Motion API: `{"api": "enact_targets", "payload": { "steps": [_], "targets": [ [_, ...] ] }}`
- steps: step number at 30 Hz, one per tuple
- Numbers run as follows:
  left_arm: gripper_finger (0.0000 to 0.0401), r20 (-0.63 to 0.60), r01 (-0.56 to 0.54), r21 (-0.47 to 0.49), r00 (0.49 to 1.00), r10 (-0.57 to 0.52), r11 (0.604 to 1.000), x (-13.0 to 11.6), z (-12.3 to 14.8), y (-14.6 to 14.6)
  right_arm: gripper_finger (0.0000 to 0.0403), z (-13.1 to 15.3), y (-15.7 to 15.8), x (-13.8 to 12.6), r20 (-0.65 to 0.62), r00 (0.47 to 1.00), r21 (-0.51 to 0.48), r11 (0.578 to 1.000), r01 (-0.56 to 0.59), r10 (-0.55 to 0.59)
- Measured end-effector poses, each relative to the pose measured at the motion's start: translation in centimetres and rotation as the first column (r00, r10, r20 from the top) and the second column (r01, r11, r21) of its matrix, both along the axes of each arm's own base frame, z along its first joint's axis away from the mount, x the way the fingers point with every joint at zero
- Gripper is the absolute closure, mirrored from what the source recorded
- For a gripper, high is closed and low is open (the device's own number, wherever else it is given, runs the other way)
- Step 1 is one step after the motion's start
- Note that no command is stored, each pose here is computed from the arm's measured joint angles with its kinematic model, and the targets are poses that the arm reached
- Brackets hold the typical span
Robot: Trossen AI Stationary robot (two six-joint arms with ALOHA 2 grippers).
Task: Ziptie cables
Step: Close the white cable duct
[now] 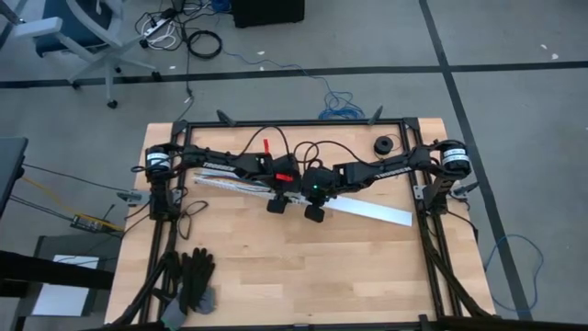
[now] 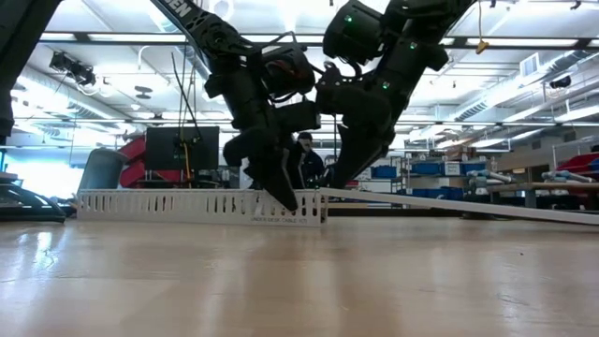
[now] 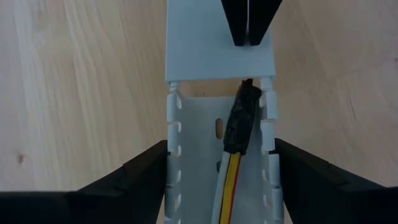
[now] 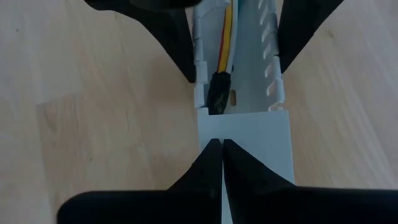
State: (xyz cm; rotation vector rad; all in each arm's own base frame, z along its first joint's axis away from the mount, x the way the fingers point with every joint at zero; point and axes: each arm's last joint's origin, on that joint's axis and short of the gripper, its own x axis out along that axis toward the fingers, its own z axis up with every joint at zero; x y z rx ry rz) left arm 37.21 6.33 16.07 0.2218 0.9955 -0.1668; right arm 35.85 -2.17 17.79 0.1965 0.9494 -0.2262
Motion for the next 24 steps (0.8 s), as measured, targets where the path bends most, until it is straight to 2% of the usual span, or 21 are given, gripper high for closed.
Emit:
{"api": "enact_targets", "payload": {
  "steps": [7, 17, 24],
  "targets": [
    [0.0154, -0.004, 0.002, -0.001, 1.0, -0.002, 1.0, -0.05, 0.01, -0.01, 0.0403, 0.02, -0.07, 0.1, 0.009, 1.0, -0.009, 1.0, -0.008, 0.008],
    [0.0195, -0.001, 0.012, -0.021, 1.0, -0.012, 1.0, -0.06, 0.02, -0.07, 0.0402, 0.04, -0.37, 0.21, 0.024, 1.0, -0.019, 1.0, -0.018, 0.018],
    [0.0199, -0.001, 0.013, -0.025, 1.0, -0.013, 1.0, -0.06, 0.01, -0.08, 0.0402, 0.07, -0.46, 0.24, 0.029, 0.999, -0.004, 1.0, -0.03, 0.03]
  ]
}}
